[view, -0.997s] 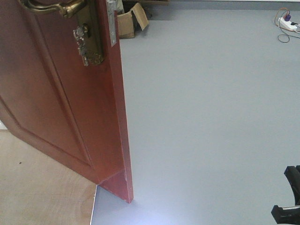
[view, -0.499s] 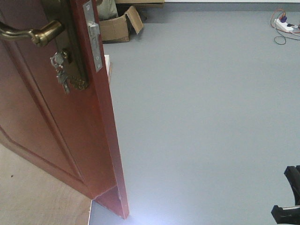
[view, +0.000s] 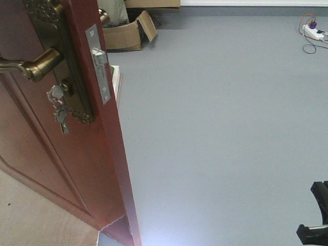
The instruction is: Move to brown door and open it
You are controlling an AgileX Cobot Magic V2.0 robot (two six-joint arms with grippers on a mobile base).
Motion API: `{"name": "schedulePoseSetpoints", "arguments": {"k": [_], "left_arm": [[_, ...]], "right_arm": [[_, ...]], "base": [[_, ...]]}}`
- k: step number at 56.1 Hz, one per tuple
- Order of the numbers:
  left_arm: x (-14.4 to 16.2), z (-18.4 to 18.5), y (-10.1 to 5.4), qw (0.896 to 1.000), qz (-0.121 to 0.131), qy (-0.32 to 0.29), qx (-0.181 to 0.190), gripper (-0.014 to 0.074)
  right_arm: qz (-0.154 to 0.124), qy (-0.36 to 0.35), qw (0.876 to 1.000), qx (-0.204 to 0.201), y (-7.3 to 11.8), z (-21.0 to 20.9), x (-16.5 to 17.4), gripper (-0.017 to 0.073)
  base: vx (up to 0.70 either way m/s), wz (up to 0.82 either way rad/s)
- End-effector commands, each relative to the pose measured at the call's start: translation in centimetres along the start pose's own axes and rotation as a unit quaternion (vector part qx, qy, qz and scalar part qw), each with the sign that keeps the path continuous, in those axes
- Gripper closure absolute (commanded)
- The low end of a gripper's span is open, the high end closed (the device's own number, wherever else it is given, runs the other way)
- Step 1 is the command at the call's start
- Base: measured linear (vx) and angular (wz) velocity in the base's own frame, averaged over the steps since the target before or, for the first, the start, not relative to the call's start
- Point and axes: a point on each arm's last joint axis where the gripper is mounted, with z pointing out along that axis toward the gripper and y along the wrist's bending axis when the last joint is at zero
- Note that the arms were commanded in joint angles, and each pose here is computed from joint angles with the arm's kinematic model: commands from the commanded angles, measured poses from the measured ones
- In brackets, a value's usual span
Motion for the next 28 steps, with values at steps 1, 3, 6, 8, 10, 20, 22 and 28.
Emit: {"name": "schedulePoseSetpoints", "arguments": {"k": [1,3,6,8,10,20,22,28], "left_arm": [[-1.1,-0.05,-0.03,1.0,-0.004,-0.02,-0.007,0.0597],[-1.1,-0.05,-0.03,1.0,-0.004,-0.02,-0.007,0.0597],[-1.1,-0.05,-0.03,1.0,-0.004,-0.02,-0.007,0.0597],[-1.1,-0.05,-0.03,1.0,-0.004,-0.02,-0.007,0.0597],[-1.1,-0.05,-0.03,1.0,-0.004,-0.02,-0.007,0.0597],[-1.1,-0.05,-0.03,1.0,-0.004,-0.02,-0.007,0.0597],[-1.1,-0.05,-0.03,1.0,-0.004,-0.02,-0.007,0.0597],[-1.1,-0.05,-0.03,1.0,-0.004,-0.02,-0.007,0.0597]], "right_arm": [[-0.007,-0.039,0.999,0.004,-0.07,-0.02,-0.61,0.0559],[-0.007,-0.039,0.999,0.004,-0.07,-0.02,-0.61,0.0559],[-0.007,-0.039,0.999,0.004,-0.07,-0.02,-0.61,0.0559],[-0.007,-0.039,0.999,0.004,-0.07,-0.02,-0.61,0.0559],[-0.007,-0.039,0.999,0.004,-0.07,-0.02,-0.61,0.0559],[-0.007,-0.039,0.999,0.004,-0.07,-0.02,-0.61,0.0559],[-0.007,-0.039,0.999,0.004,-0.07,-0.02,-0.61,0.0559],[-0.007,-0.039,0.999,0.004,-0.07,-0.02,-0.61,0.0559]], "base": [[0.14,0.04],[0.14,0.05],[0.14,0.06],[0.14,0.06],[0.14,0.05],[0.15,0.04],[0.16,0.03],[0.16,0.02]]}}
